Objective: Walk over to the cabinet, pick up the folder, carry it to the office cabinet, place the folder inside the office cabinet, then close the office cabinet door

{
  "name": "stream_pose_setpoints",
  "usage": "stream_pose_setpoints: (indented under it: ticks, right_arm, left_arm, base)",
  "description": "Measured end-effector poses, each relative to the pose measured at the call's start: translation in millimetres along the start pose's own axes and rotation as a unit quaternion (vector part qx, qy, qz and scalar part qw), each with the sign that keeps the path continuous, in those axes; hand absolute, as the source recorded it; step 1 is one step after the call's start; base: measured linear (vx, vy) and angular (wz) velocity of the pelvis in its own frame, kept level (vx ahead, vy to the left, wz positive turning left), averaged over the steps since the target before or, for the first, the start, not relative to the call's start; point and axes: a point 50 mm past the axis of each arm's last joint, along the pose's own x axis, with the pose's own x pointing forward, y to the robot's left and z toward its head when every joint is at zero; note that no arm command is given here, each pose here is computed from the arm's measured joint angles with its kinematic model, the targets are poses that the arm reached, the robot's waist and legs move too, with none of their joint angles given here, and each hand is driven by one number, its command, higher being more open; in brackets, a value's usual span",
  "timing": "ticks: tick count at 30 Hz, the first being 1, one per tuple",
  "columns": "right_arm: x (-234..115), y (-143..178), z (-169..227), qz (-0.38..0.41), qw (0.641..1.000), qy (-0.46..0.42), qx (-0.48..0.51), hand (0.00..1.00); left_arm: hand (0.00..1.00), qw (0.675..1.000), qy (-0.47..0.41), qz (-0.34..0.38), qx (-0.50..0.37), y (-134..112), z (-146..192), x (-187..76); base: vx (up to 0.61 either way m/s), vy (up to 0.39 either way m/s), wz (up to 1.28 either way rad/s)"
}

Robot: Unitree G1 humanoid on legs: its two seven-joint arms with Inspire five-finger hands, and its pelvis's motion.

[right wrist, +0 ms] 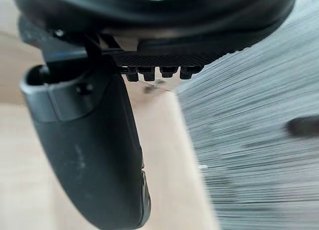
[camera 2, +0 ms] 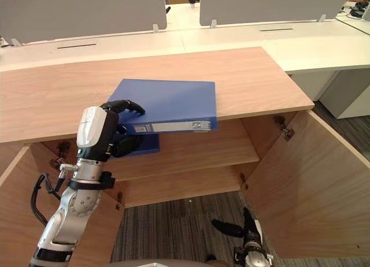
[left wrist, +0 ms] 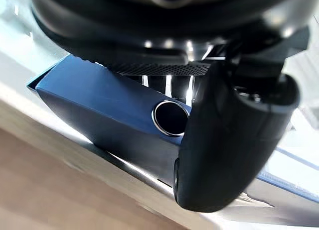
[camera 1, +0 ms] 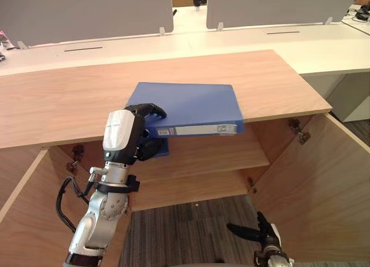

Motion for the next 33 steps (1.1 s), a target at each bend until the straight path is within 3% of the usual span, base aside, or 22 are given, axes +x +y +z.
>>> stream_pose_setpoints:
  ticks: [3,8,14,17,24,30,31,33]
  right_arm:
    - [-5,3,29,-0.002,0.995,-0.069,0.065,1.00]
    - [-30,-2,90,-0.001,0.956,-0.227,0.187,1.00]
    - [-66,-8,148,0.040,0.904,-0.366,0.219,1.00]
    - [-88,2,183,0.116,0.865,-0.445,0.199,1.00]
    - [-111,43,243,0.285,0.783,-0.546,0.092,1.00]
    - [-110,55,261,0.326,0.764,-0.557,-0.001,1.00]
    - [-107,56,263,0.328,0.765,-0.554,-0.015,0.00]
    - [-101,57,265,0.334,0.768,-0.544,-0.047,0.00]
  left_arm:
    - [0.00,0.994,-0.021,0.004,-0.104,-3,21,-6]
    - [0.00,0.955,-0.020,0.052,-0.292,9,35,-12]
    - [0.00,0.894,0.001,0.072,-0.442,18,31,-23]
    - [0.00,0.859,0.004,0.059,-0.509,17,28,-25]
    - [0.00,0.839,-0.003,0.020,-0.544,14,28,-26]
    - [0.00,0.838,0.013,-0.003,-0.546,9,23,-29]
    - [0.00,0.838,0.019,-0.005,-0.546,8,21,-30]
    - [0.00,0.835,0.031,-0.010,-0.550,6,17,-32]
  base:
    - [-0.03,-0.009,-0.08]
    - [-0.05,-0.020,-0.20]
    - [-0.04,-0.017,-0.19]
    - [-0.03,-0.018,-0.12]
    - [-0.05,-0.021,-0.03]
    - [-0.05,-0.015,0.09]
    - [-0.04,-0.019,0.05]
    - [-0.05,-0.027,0.06]
